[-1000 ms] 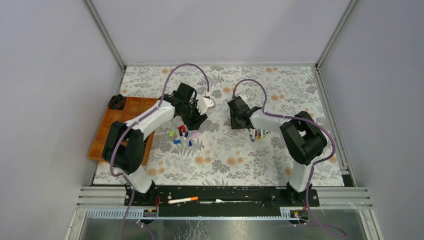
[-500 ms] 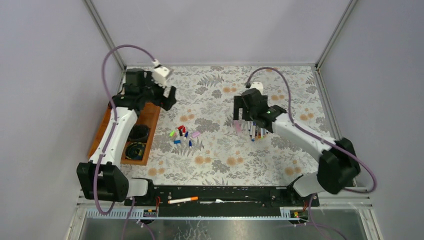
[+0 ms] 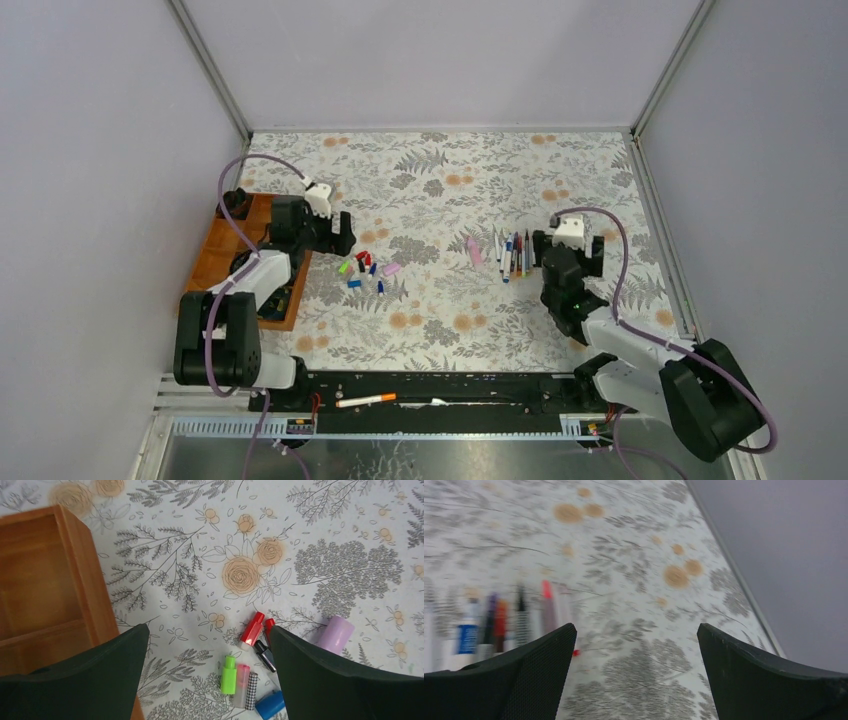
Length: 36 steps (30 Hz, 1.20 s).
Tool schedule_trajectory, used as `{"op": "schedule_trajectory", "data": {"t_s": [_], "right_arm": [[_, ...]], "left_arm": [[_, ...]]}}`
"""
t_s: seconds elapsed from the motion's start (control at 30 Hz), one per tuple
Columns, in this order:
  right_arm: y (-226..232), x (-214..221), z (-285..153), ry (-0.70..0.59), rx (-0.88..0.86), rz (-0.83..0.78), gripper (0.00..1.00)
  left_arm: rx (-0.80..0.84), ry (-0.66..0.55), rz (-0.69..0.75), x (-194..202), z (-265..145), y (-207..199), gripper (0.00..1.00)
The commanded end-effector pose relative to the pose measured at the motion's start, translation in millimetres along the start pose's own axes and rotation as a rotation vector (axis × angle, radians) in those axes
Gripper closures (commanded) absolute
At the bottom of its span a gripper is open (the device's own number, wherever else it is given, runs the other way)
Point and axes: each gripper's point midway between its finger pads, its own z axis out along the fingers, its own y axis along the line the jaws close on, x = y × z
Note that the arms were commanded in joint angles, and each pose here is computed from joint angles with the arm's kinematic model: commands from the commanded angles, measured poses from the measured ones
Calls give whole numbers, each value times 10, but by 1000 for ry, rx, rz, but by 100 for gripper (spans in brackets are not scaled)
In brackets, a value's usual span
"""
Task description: Open the pen caps
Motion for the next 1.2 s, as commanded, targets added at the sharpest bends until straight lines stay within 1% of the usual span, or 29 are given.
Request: {"op": "schedule_trajectory", "data": {"t_s": [0.0,0.1,0.27,0.37,0.47,0.57,0.6,0.63,0.67,0.73,0.77,0.8,0.83,0.9,0.97,1.0,1.17], "right_arm": [[-569,-254,67,-173,241,237,0],[-701,-46,175,-149,271,304,0],[-769,231,388,-104,282,371,0],[-644,376,503,-70,239,344,0],[-566,415,560,-75,206,324,0],[-487,412,584,-106,157,312,0],[-448,426,575,-116,127,293,0],[-395,368,543,-157,79,289,0],[-314,381,490,-176,12,257,0],[-190,337,389,-251,-92,225,0],[-137,373,410,-244,-108,193,0],[-111,392,450,-222,-107,193,0],[-137,423,522,-184,-74,207,0],[-177,493,710,-90,-38,233,0],[-219,565,863,-16,-52,287,0],[-243,579,891,-3,-64,314,0],[-264,572,877,-14,-67,318,0]], "left_arm": [[-30,-267,42,-388,137,85,2],[-58,-347,66,-376,153,127,1],[-99,-394,80,-279,191,190,2],[-115,-424,80,-208,158,198,2],[-131,-464,82,-183,83,188,2],[-154,-560,99,-74,-94,136,1],[-146,-628,123,-93,-199,75,1],[-141,-660,142,-115,-264,36,1],[-140,-626,144,-48,-241,37,1],[-148,-623,125,-84,-201,76,1],[-159,-609,107,-132,-150,127,1],[-165,-553,86,-57,-75,165,1],[-166,-542,72,-121,-18,200,1],[-157,-547,64,-129,-15,188,2],[-157,-544,64,-126,-11,188,2],[-157,-546,63,-127,-12,189,2],[-156,-542,62,-122,-12,186,2]]}}
